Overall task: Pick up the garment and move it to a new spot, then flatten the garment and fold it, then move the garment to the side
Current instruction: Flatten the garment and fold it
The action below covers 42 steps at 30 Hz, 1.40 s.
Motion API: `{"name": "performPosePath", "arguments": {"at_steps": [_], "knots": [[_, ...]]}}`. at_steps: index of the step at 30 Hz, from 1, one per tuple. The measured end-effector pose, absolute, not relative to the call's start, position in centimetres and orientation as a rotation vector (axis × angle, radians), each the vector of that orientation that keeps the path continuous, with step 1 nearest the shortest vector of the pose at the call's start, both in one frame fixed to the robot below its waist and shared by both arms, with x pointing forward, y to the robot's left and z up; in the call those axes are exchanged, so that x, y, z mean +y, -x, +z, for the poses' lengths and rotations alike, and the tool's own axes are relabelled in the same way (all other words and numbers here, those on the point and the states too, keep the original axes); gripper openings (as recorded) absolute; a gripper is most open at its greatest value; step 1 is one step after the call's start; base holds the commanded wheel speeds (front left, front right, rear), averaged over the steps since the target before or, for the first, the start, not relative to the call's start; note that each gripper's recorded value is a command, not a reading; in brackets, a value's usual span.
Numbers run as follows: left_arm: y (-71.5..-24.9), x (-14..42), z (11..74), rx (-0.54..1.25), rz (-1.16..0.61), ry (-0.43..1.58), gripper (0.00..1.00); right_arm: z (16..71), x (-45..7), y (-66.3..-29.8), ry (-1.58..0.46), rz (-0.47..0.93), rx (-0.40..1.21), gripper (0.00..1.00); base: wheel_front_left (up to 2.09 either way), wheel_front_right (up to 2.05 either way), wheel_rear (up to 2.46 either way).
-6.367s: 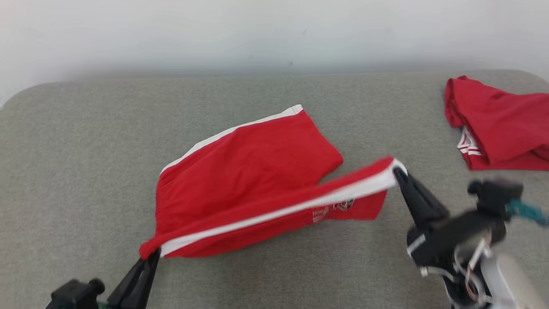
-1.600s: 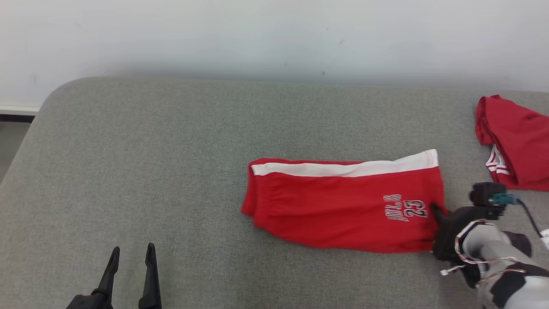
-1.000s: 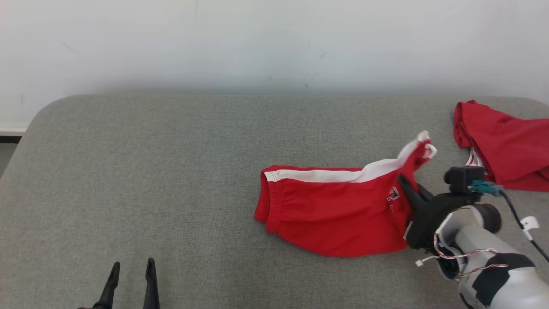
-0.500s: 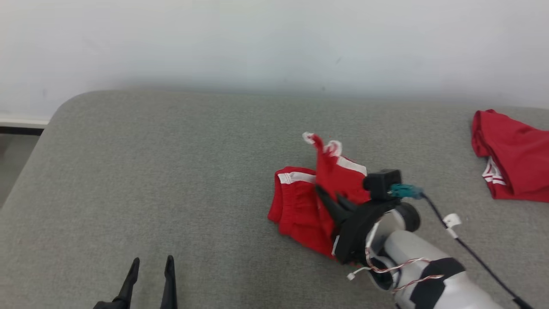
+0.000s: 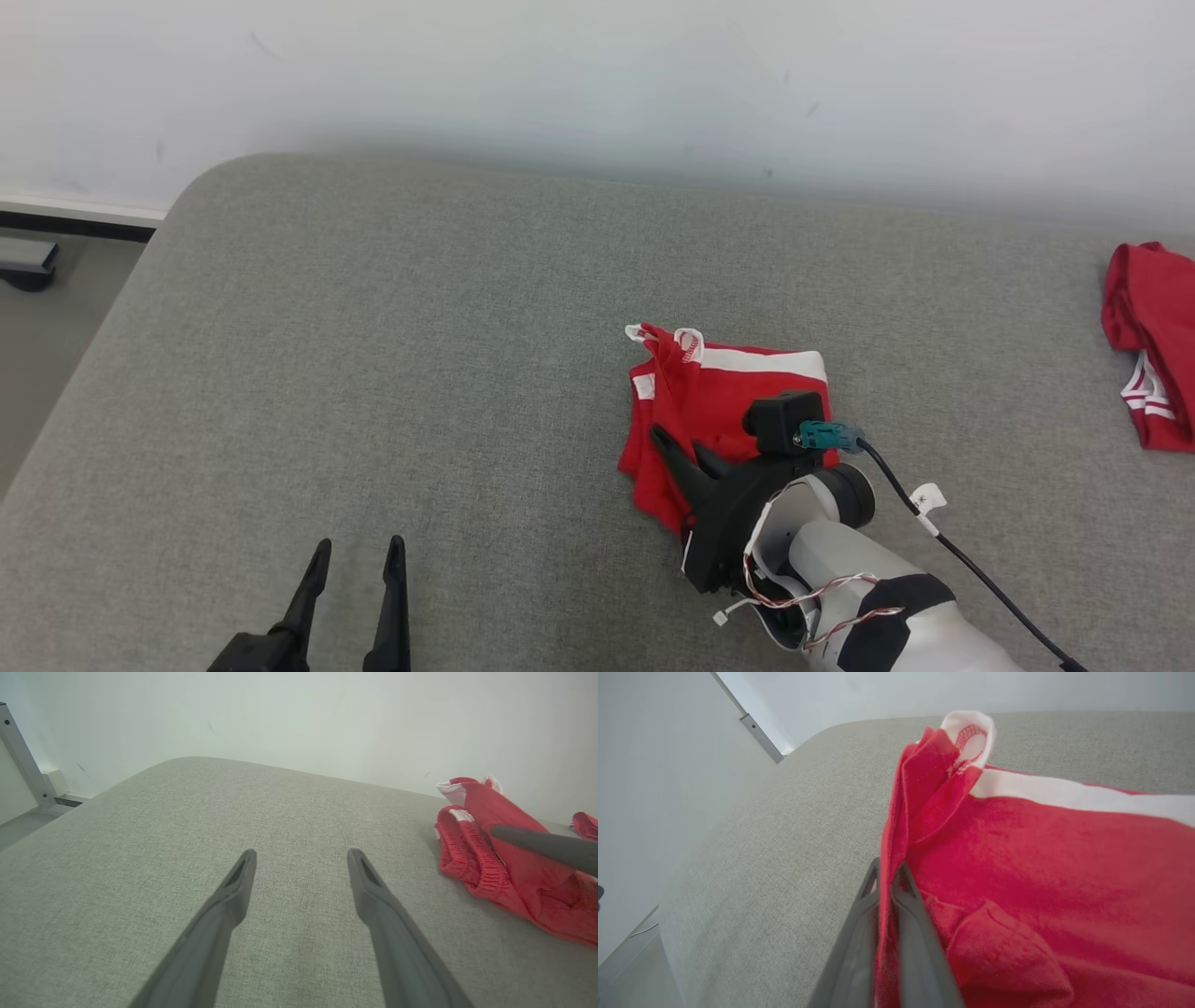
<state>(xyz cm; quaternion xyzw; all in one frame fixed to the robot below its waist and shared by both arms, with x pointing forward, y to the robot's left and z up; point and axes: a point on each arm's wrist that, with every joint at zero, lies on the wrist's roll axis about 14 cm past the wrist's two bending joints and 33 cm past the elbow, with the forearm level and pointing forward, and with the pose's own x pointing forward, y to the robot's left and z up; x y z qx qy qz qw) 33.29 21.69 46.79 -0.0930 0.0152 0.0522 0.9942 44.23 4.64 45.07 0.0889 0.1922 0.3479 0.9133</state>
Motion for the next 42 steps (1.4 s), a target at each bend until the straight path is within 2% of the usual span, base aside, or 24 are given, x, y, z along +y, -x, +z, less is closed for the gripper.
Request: {"name": "performPosePath", "arguments": {"at_steps": [6, 15, 22, 23, 24, 25, 26, 42], "knots": [[-33.3, 21.9, 46.9, 0.024, 0.111, 0.185, 1.0, 48.1, 2.9, -45.5, -0.206, 0.687, 0.256, 1.0, 0.0, 0.0, 0.0], [-33.6, 21.6, 47.1, 0.017, 0.097, 0.182, 1.0, 54.3, -6.5, -49.4, -0.224, 0.496, 0.023, 1.0, 0.0, 0.0, 0.0], [-33.9, 21.3, 46.7, 0.031, 0.085, 0.18, 1.0, 50.1, -10.8, -48.3, -0.226, 0.377, 0.091, 1.0, 0.0, 0.0, 0.0], [-33.9, 21.3, 46.6, 0.034, 0.084, 0.18, 1.0, 49.4, -10.9, -48.0, -0.218, 0.372, 0.11, 0.86, 0.0, 0.0, 0.0], [-34.0, 21.3, 46.6, 0.035, 0.084, 0.179, 1.0, 48.6, -10.9, -47.8, -0.213, 0.368, 0.127, 0.39, 0.0, 0.0, 0.0], [-34.0, 21.3, 46.6, 0.037, 0.084, 0.178, 1.0, 47.9, -10.9, -47.6, -0.215, 0.362, 0.144, 0.13, 0.0, 0.0, 0.0], [-34.1, 21.3, 46.5, 0.038, 0.085, 0.178, 1.0, 47.4, -10.8, -47.5, -0.206, 0.365, 0.158, 0.0, 0.0, 0.0, 0.0], [-33.8, 22.3, 46.2, 0.049, 0.111, 0.162, 1.0, 43.2, -4.3, -46.4, -0.079, 0.512, 0.278, 0.0, 0.0, 0.0, 0.0]]}}
